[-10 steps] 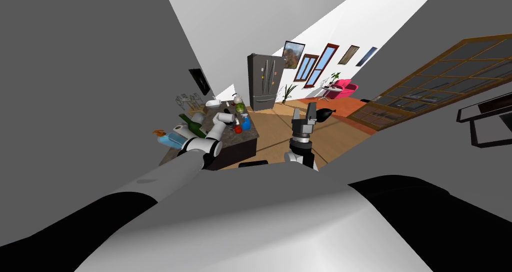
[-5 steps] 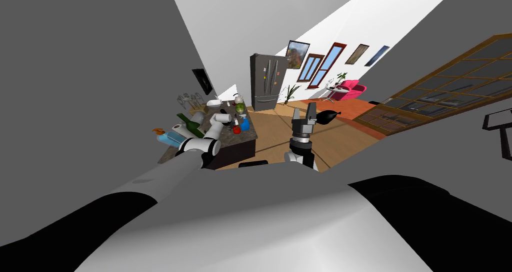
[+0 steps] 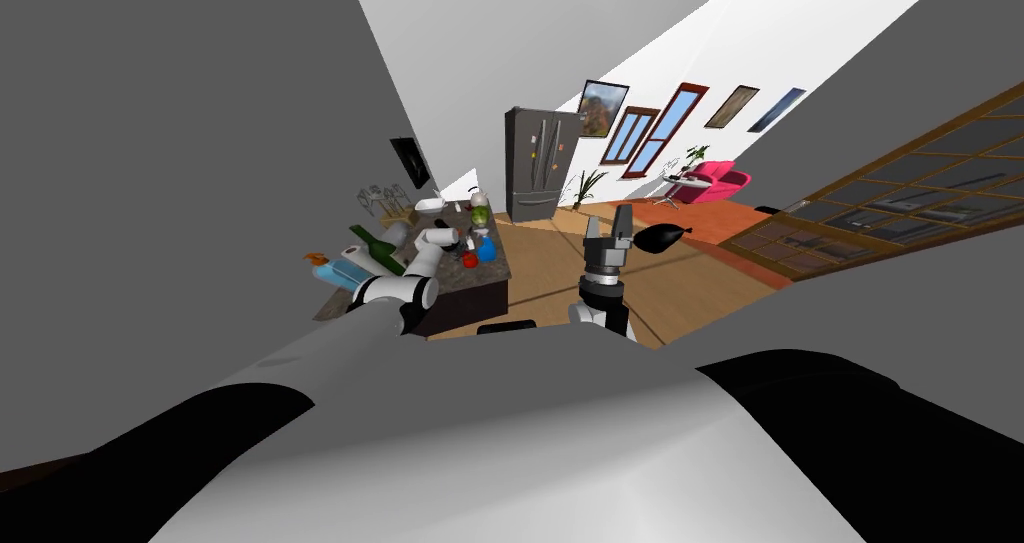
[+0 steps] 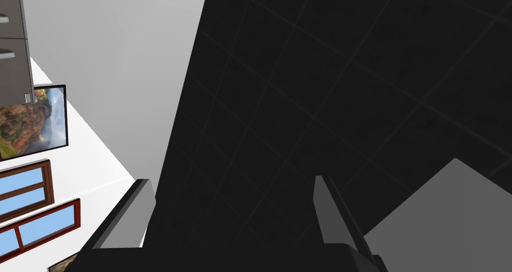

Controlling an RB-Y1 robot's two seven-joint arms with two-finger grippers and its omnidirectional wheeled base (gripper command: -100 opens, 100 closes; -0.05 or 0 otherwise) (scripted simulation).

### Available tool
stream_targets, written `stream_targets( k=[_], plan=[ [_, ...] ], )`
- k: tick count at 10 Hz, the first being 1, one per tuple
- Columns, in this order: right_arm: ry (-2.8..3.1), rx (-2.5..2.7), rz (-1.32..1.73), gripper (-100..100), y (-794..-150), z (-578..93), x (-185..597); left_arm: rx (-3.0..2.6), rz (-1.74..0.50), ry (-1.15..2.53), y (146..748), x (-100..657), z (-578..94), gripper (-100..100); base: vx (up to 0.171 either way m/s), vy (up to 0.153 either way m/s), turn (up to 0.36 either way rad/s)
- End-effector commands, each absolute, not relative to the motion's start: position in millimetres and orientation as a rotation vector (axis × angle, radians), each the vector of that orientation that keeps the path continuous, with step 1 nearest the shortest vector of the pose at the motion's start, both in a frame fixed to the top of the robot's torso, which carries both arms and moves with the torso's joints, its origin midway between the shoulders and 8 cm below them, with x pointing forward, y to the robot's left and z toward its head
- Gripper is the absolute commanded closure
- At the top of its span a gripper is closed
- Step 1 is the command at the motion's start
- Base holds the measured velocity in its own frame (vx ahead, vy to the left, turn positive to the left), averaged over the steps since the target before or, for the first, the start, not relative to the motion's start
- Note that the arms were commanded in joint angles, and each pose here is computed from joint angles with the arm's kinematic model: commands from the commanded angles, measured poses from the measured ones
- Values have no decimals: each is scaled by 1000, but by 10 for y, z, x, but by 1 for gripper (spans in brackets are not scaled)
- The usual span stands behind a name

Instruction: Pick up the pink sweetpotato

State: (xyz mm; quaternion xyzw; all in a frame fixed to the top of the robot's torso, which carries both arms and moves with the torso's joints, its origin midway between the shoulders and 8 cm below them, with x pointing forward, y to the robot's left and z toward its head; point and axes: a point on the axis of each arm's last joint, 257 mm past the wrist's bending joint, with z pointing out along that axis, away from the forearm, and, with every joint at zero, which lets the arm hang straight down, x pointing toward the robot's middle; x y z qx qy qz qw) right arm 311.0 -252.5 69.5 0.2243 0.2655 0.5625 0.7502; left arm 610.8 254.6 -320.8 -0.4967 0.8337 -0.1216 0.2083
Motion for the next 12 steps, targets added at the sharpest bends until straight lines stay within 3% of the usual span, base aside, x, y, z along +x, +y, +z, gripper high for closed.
stream_targets(
  k=[1,5,6,10,11,12],
  plan=[
    [580,490,1229,0,-2525,695,3110,-1366,-348,2329,2625,6112,-3230,-100,11,-107,108],
    [580,490,1229,0,-2525,695,3110,-1344,-352,2341,2688,6114,-3241,-100,14,-76,58],
    [580,490,1229,0,-2525,695,3110,-1340,-352,2342,2689,6116,-3241,100,1,-6,3],
    [580,490,1229,0,-2526,695,3110,-1340,-352,2342,2689,6116,-3240,100,0,0,0],
    [580,490,1229,0,-2526,695,3110,-1340,-352,2342,2689,6116,-3241,0,0,0,0],
    [580,490,1229,0,-2526,695,3110,-1354,-345,2335,2625,6112,-3230,100,-20,86,-120]
  ],
)
